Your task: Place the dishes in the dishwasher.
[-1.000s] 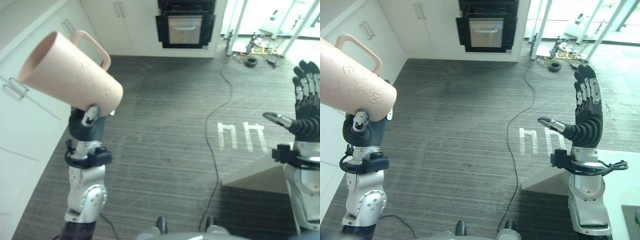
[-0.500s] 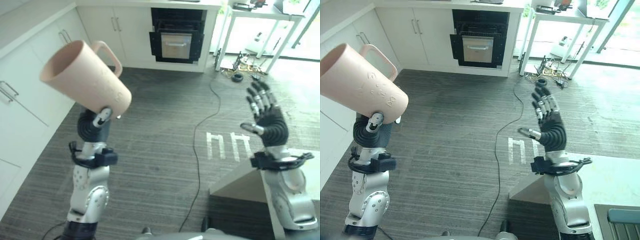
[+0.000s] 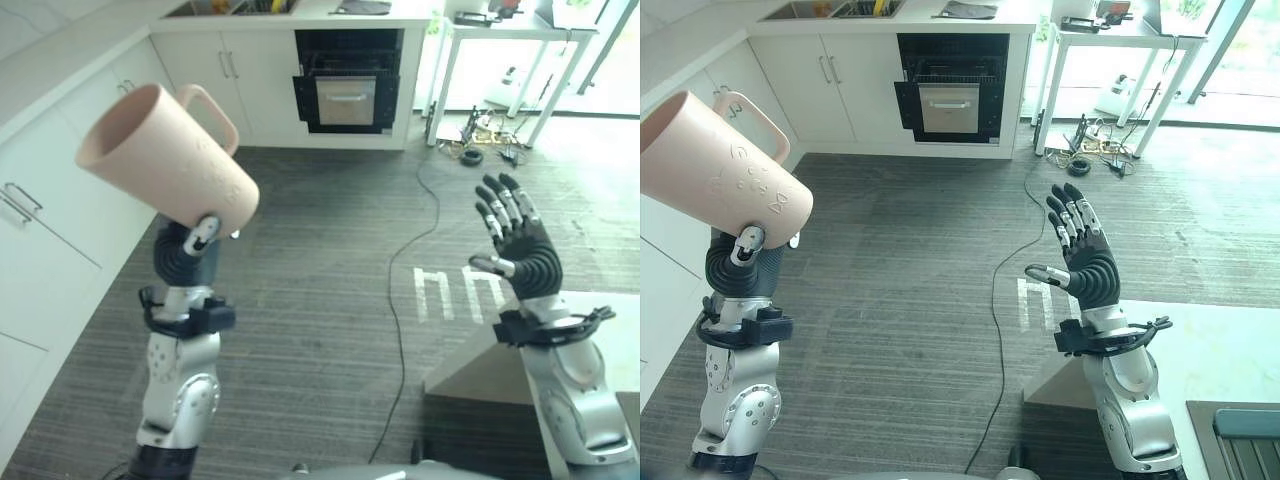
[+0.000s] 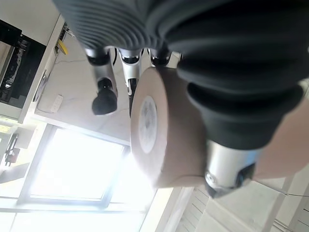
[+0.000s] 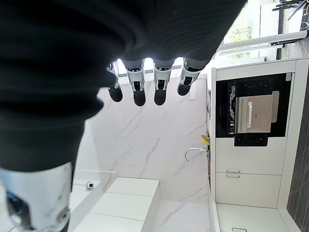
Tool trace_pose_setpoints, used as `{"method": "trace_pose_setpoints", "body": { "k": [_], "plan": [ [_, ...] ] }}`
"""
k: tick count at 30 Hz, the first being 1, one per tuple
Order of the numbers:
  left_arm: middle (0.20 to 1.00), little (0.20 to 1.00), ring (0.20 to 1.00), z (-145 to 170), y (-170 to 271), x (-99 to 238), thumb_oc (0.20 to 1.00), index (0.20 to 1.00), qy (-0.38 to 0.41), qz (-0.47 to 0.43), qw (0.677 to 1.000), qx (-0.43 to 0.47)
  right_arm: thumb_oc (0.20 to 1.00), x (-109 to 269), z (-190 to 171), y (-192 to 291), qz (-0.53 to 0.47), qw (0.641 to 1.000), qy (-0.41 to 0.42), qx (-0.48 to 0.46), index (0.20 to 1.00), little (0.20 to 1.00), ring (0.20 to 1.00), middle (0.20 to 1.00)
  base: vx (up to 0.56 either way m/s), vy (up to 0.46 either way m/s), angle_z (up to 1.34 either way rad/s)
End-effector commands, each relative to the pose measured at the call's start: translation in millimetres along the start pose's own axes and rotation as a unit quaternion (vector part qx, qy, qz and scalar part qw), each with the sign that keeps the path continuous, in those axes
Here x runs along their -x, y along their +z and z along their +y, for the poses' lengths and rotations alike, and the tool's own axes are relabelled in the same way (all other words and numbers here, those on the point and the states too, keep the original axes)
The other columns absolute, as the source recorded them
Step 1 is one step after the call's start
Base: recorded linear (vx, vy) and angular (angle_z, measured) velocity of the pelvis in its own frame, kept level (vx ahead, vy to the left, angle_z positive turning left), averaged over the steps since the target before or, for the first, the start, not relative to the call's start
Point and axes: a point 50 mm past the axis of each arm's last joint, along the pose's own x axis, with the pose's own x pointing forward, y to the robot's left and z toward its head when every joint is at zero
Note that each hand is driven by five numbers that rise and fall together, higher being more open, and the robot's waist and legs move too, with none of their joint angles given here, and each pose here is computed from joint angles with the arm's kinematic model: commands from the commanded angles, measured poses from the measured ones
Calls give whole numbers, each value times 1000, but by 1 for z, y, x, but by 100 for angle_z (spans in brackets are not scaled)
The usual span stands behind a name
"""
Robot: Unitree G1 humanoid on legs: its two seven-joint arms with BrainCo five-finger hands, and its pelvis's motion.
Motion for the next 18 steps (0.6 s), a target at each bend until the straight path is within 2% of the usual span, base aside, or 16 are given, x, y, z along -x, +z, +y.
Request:
{"method": "trace_pose_setpoints", "body": {
  "k": [1, 18],
  "plan": [
    [200, 200, 200, 1, 24, -7, 200, 200, -23, -61, 997, -50, 1000, -9, 4, 20, -61, 998, 11, 2, 1000, 1000, 1000, 1000, -12, -31, -2],
    [200, 200, 200, 0, 25, -4, 200, 200, -22, -63, 997, -40, 1000, -7, 11, 18, -52, 998, 43, 21, 1000, 1000, 1000, 1000, 8, -6, -1]
  ]
}}
